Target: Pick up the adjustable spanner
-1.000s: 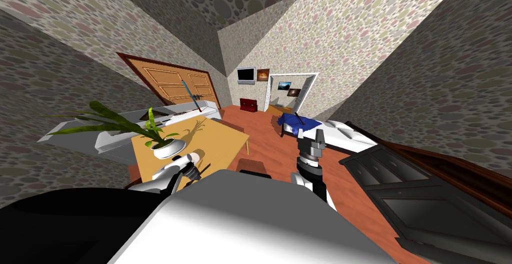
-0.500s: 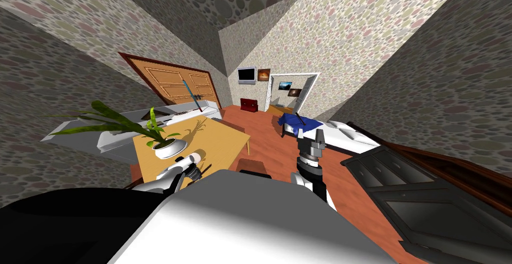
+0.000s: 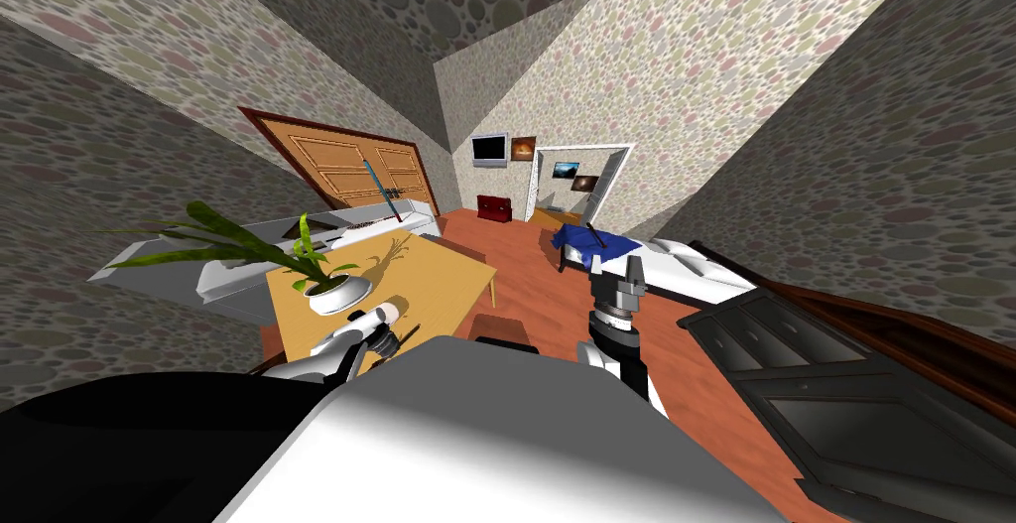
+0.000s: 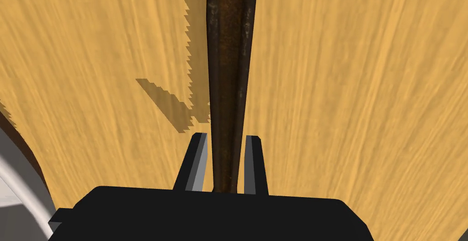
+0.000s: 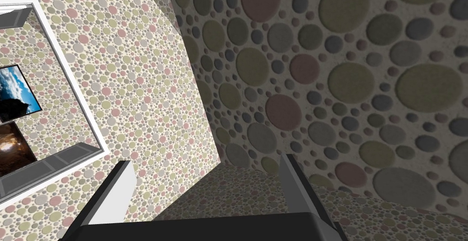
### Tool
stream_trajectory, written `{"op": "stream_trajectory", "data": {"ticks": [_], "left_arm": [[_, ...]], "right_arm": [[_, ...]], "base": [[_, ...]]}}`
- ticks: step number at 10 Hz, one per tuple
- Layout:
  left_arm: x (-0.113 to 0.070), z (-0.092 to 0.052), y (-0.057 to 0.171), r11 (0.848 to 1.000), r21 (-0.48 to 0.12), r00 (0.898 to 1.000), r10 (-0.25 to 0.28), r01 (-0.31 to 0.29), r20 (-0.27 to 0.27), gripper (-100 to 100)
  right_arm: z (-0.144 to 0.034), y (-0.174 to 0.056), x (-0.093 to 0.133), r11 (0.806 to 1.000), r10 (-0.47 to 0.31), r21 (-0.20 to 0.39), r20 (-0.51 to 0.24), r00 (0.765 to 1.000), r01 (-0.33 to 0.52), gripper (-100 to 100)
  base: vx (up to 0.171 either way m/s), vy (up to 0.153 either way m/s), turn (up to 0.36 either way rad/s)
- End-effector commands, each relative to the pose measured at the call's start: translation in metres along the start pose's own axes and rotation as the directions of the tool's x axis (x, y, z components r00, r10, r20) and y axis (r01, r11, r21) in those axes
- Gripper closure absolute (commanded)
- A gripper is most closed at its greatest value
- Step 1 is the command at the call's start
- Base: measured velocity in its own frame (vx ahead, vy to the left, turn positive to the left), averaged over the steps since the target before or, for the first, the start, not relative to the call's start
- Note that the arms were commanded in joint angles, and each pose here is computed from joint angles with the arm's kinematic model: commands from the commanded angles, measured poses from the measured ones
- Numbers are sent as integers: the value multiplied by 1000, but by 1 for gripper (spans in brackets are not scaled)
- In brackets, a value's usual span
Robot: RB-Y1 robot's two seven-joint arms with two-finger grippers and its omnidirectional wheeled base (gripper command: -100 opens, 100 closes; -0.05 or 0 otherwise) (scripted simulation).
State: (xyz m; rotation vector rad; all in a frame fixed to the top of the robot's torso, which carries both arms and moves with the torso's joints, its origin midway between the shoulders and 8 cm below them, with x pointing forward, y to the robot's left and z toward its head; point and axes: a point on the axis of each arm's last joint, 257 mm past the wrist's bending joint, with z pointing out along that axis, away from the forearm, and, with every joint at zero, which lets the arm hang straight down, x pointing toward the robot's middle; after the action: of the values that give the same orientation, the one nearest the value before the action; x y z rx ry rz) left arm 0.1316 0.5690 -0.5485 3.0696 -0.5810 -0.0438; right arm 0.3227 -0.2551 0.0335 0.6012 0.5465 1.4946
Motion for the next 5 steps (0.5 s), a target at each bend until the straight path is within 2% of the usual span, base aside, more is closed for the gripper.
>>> {"op": "stream_trajectory", "data": {"ticks": [1,3,4,5], "left_arm": [[-3,-11,-10,1000,3,1000,-5,5,1,100],[-6,-21,-17,1000,1,1000,-10,10,2,100],[-4,-16,-14,1000,4,1000,-7,7,1,100],[-5,-17,-14,1000,3,1000,-8,8,1,0]], "right_arm": [[0,0,0,1000,0,0,0,1000,0,0],[0,0,0,1000,0,0,0,1000,0,0],[0,0,0,1000,0,0,0,1000,0,0],[0,0,0,1000,0,0,0,1000,0,0]], "base": [[-7,-35,-40],[-14,-48,-26],[-10,-21,-2],[0,0,0]]}}
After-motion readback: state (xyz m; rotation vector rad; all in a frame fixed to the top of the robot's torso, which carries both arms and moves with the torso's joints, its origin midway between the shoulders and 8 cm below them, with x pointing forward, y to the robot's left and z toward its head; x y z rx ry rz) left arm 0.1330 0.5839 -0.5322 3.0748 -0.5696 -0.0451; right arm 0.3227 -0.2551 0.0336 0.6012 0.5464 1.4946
